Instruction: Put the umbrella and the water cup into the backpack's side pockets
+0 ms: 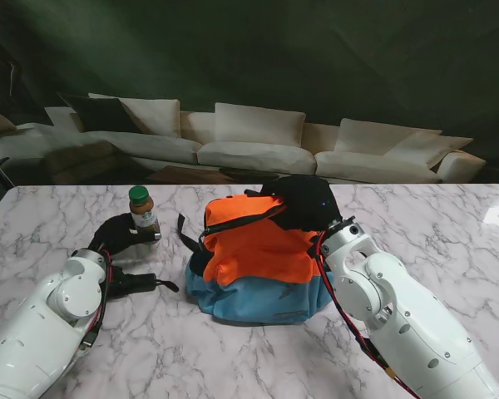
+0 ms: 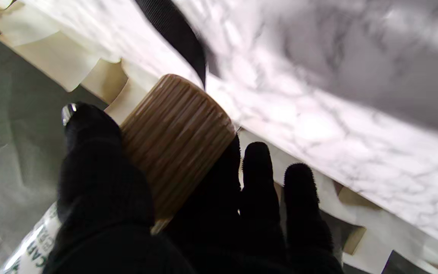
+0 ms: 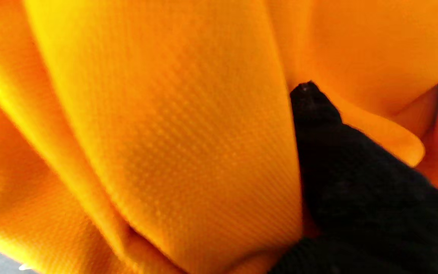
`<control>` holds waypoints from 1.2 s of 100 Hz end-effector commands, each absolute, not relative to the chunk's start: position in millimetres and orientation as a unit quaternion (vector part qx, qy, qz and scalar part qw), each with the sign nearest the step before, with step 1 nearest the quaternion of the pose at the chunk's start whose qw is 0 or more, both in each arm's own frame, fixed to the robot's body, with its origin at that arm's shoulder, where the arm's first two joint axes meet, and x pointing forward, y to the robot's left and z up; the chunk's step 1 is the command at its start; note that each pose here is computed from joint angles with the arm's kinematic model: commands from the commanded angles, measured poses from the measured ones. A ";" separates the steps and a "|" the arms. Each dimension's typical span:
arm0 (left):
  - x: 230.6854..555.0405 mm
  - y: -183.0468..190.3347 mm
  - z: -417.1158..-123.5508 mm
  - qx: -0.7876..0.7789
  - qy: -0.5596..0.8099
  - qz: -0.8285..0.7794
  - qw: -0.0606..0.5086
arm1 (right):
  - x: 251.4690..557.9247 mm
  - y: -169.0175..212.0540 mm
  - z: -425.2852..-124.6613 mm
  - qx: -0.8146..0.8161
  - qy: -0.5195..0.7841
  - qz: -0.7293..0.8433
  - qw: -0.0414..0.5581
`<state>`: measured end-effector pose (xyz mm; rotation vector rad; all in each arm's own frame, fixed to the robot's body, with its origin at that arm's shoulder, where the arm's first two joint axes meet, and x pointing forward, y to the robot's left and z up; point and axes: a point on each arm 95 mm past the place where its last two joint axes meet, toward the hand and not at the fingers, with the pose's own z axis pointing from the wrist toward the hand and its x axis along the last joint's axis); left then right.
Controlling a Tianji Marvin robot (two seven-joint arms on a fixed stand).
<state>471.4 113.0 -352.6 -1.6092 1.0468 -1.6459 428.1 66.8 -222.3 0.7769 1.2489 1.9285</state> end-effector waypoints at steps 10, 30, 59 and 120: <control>468.3 112.3 -327.2 -0.575 0.388 -0.656 0.298 | 427.1 66.0 -231.3 0.309 0.490 0.737 0.348; 455.3 112.1 -312.1 -0.557 0.392 -0.675 0.283 | 430.0 65.8 -232.0 0.311 0.492 0.734 0.351; 430.9 101.4 -305.2 -0.550 0.413 -0.684 0.244 | 435.4 63.7 -230.1 0.311 0.493 0.729 0.358; 412.9 58.2 -304.8 -0.559 0.453 -0.676 0.159 | 440.1 58.3 -228.1 0.316 0.487 0.726 0.368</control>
